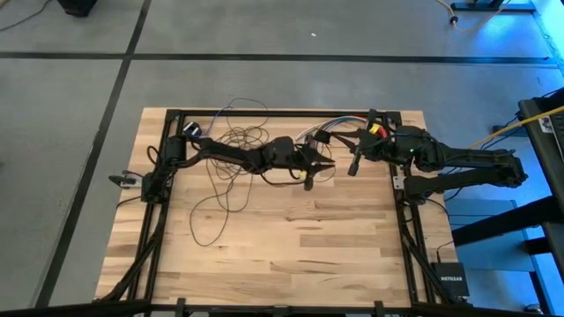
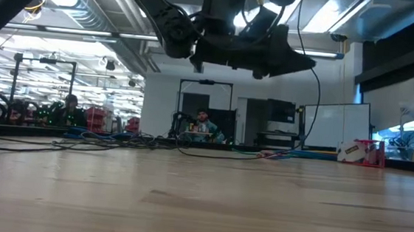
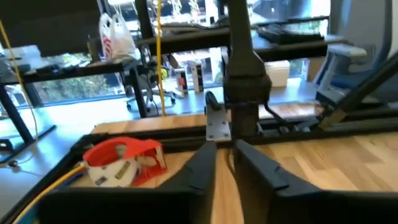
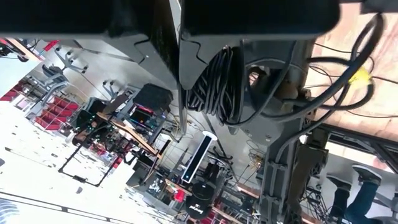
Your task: Coiling cords
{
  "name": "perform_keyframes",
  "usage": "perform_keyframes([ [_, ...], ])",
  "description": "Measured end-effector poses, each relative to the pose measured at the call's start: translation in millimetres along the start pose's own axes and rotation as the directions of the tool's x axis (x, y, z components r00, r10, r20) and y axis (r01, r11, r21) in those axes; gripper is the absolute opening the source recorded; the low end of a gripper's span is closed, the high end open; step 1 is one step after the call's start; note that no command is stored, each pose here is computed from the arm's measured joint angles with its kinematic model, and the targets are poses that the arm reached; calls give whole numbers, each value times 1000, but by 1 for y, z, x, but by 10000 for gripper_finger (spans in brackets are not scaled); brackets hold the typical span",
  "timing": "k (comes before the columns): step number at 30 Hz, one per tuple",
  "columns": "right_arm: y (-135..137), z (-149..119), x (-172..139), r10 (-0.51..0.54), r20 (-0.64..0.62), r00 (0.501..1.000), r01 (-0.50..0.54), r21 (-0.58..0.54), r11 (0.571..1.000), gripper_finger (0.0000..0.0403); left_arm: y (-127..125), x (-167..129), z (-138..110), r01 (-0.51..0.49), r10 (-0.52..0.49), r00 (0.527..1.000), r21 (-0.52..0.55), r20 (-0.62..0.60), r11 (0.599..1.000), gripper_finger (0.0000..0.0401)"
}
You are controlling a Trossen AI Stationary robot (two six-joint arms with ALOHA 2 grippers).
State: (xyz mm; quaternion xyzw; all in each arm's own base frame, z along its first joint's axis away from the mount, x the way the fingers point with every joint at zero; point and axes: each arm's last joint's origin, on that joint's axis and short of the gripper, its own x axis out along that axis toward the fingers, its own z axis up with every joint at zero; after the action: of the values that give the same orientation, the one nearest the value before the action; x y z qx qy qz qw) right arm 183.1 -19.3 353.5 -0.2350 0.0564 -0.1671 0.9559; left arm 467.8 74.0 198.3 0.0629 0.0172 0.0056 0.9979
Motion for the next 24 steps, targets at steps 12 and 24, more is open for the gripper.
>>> perform_keyframes([
  [12,1,4,1,50,63,997,-51,8,999,5,18,-2,-4,-110,110,994,39,-17,993,5],
  [24,11,0,29,12,47,999,-8,-69,998,5,6,0,10,-22,19,993,27,117,999,2],
])
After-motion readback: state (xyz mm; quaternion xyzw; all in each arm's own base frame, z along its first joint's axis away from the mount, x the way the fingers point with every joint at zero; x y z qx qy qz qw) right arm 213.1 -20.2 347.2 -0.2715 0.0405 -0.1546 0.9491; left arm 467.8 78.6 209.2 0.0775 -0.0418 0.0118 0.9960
